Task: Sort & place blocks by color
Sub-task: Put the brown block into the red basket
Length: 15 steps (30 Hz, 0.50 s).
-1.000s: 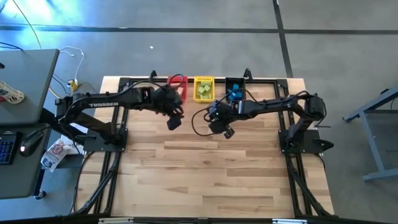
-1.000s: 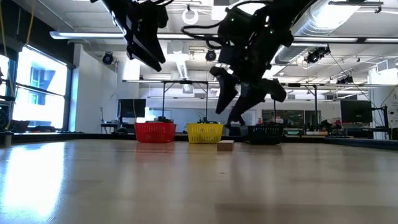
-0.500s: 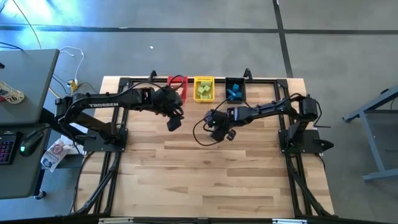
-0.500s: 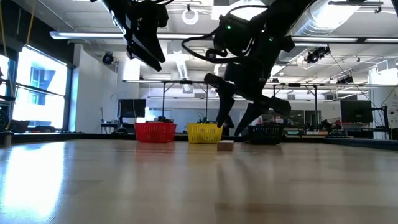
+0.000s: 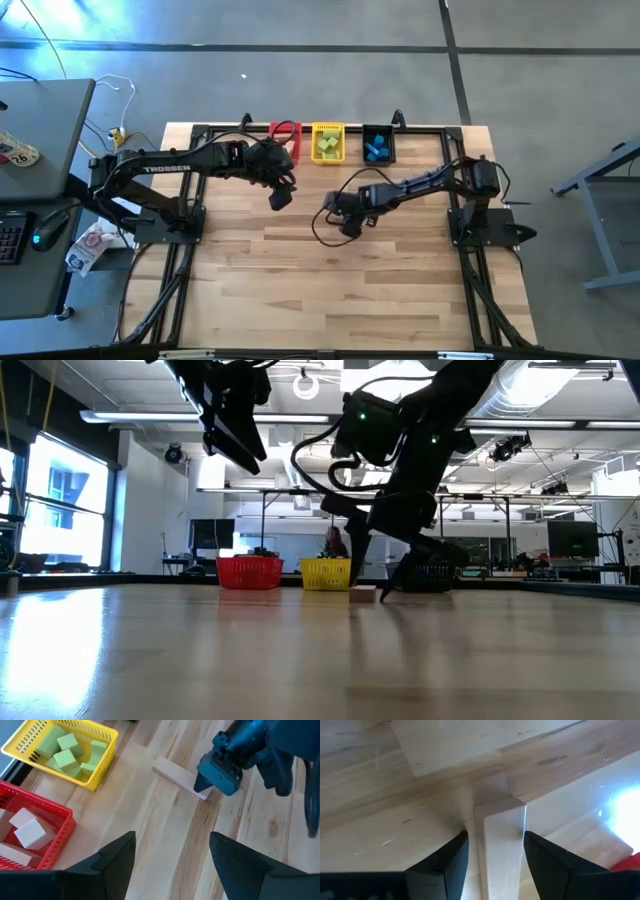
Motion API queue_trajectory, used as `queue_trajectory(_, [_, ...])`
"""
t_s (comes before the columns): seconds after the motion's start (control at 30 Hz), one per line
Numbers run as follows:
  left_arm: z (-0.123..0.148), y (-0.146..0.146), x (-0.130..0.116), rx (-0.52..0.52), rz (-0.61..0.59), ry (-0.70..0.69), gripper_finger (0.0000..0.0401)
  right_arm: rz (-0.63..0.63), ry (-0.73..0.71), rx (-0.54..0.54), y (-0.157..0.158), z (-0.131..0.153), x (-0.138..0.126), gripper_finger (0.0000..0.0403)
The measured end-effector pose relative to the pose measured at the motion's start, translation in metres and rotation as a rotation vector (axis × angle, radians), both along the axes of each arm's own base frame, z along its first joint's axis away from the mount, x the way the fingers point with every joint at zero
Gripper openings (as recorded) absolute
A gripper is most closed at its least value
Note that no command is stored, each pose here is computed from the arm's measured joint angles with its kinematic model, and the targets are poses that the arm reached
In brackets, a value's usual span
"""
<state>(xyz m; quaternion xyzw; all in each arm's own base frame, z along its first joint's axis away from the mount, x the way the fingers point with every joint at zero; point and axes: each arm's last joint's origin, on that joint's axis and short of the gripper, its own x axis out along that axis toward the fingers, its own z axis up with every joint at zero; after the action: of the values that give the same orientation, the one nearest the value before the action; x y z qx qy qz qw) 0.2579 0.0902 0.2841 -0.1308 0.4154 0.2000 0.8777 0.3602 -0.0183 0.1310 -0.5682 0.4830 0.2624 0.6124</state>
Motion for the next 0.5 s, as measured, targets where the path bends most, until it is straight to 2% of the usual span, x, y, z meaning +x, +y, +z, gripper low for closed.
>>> queue_trajectory(0.13, [0.0,0.0,0.0,0.0,0.0,0.0,0.0239,0.042,-0.004,-0.035,0.001,0.0,0.002,0.0179])
queue_trajectory(0.23, [-0.002,0.0,0.0,0.001,0.0,-0.003,0.0239,0.023,-0.015,-0.04,0.0,0.003,0.006,0.0179])
queue_trajectory(0.37, [-0.01,0.0,-0.001,-0.004,0.0,0.012,0.0239,0.056,-0.049,0.022,-0.001,0.008,0.013,0.0179])
queue_trajectory(0.5, [-0.015,-0.001,-0.003,-0.01,0.0,0.029,0.0239,0.066,-0.011,0.038,-0.002,0.005,0.017,0.0179])
